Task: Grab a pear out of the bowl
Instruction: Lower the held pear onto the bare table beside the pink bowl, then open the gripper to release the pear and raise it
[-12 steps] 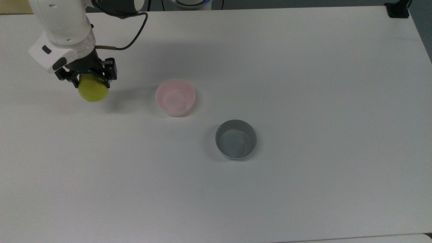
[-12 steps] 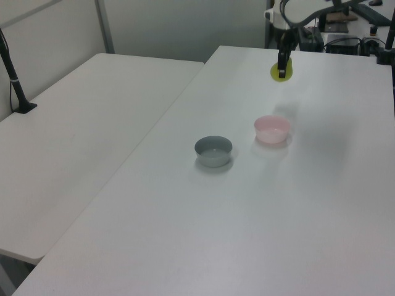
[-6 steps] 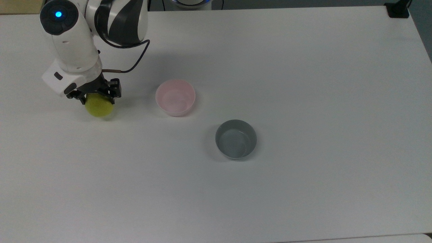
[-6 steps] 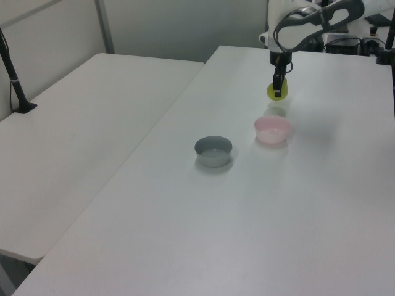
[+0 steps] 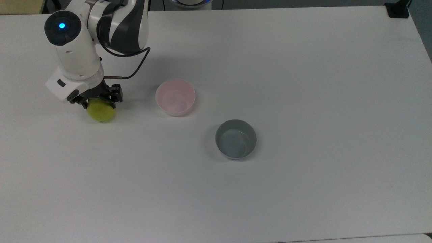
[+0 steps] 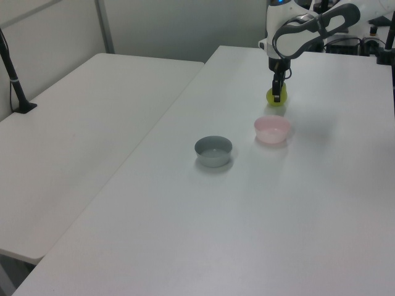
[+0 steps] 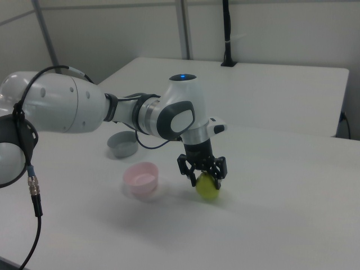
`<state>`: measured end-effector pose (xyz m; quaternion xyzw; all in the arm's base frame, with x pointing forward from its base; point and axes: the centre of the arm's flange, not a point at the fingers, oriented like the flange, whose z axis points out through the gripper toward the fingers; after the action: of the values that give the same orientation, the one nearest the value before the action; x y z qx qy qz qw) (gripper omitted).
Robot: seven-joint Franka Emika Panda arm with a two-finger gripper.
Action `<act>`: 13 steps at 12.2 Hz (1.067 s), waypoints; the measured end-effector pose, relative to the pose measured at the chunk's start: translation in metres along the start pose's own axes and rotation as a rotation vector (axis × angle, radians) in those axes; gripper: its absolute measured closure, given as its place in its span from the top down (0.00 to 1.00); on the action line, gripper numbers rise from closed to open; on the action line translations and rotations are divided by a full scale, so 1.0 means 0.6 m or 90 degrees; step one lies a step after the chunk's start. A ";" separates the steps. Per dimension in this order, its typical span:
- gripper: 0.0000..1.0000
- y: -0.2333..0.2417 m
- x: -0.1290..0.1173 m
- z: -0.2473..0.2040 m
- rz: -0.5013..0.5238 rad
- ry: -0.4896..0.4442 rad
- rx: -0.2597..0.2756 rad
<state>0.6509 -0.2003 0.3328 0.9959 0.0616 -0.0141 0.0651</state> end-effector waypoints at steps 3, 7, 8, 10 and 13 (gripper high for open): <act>0.88 0.000 0.000 0.000 0.000 0.000 0.000; 1.00 0.000 0.000 -0.001 0.000 0.001 0.000; 1.00 0.001 0.001 -0.003 0.002 0.003 -0.001; 1.00 0.008 0.004 -0.035 0.006 0.022 -0.008; 1.00 0.010 -0.011 -0.129 0.027 0.039 -0.011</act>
<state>0.6464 -0.1967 0.4108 0.9964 0.0423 0.0180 0.0719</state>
